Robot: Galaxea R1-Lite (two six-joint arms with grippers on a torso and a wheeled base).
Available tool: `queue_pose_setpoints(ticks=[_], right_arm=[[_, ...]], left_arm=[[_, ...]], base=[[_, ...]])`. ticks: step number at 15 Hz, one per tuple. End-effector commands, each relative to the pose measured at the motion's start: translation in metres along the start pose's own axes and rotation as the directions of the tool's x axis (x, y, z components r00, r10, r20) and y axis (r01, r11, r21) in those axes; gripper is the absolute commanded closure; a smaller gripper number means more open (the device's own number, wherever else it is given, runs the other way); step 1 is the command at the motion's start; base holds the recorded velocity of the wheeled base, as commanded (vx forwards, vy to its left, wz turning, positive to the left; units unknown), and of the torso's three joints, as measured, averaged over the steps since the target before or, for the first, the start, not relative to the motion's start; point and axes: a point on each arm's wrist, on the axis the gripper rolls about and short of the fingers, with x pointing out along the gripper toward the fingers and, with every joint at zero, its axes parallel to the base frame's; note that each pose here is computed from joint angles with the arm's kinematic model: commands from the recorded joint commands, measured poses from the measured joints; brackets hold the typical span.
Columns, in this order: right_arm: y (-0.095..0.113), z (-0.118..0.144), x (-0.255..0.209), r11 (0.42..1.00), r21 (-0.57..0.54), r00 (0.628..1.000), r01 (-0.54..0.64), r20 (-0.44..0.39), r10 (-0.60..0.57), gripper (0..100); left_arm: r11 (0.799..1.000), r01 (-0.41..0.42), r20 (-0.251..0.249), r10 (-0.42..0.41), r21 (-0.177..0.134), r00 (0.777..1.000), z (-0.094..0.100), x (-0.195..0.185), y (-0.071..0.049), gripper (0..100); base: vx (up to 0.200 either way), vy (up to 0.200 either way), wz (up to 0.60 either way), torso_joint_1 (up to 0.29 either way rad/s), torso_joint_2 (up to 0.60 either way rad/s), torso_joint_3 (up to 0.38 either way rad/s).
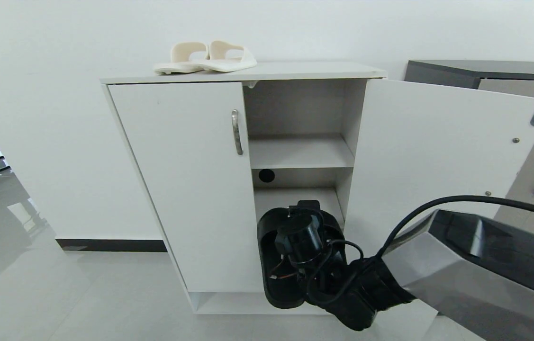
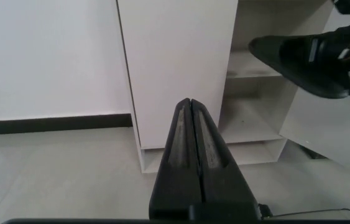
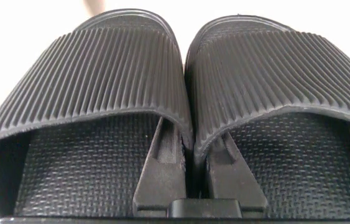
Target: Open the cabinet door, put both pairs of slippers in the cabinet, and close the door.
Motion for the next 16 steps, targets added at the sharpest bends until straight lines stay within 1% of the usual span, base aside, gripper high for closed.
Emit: queue_pose_setpoints(ticks=[1,4,9,11,16], right_arm=[[0.000,-0.020,0.018,0.999,-0.024,0.999,0.041,-0.008,-0.041,100],[-0.008,-0.010,0.026,0.998,0.024,0.997,0.061,0.043,-0.062,100],[-0.009,-0.008,0.029,0.999,0.016,0.991,0.040,0.131,-0.041,100],[-0.011,-0.002,0.029,0.999,0.019,0.983,0.046,0.178,-0.049,100],[-0.011,0.012,0.026,0.999,0.031,0.978,0.044,0.204,-0.050,100]], left_arm=[[1.000,0.000,-0.002,0.000,-0.001,1.000,0.000,0.000,0.000,100],[1.000,-0.001,-0.002,0.001,-0.001,1.000,0.000,0.000,0.000,100],[1.000,-0.001,-0.002,0.001,-0.001,1.000,0.000,0.000,0.000,100],[1.000,0.000,-0.002,0.000,0.001,1.000,0.000,0.000,0.000,100],[1.000,0.000,-0.002,0.000,0.001,1.000,0.000,0.000,0.000,100]], base=[[0.000,0.000,0.00,0.000,0.00,0.000],[0.000,0.000,0.00,-0.002,0.00,-0.078],[0.000,0.000,0.00,0.006,0.00,-0.188],[0.000,0.000,0.00,0.000,0.01,-0.200],[0.000,0.000,0.00,0.003,0.00,-0.195]])
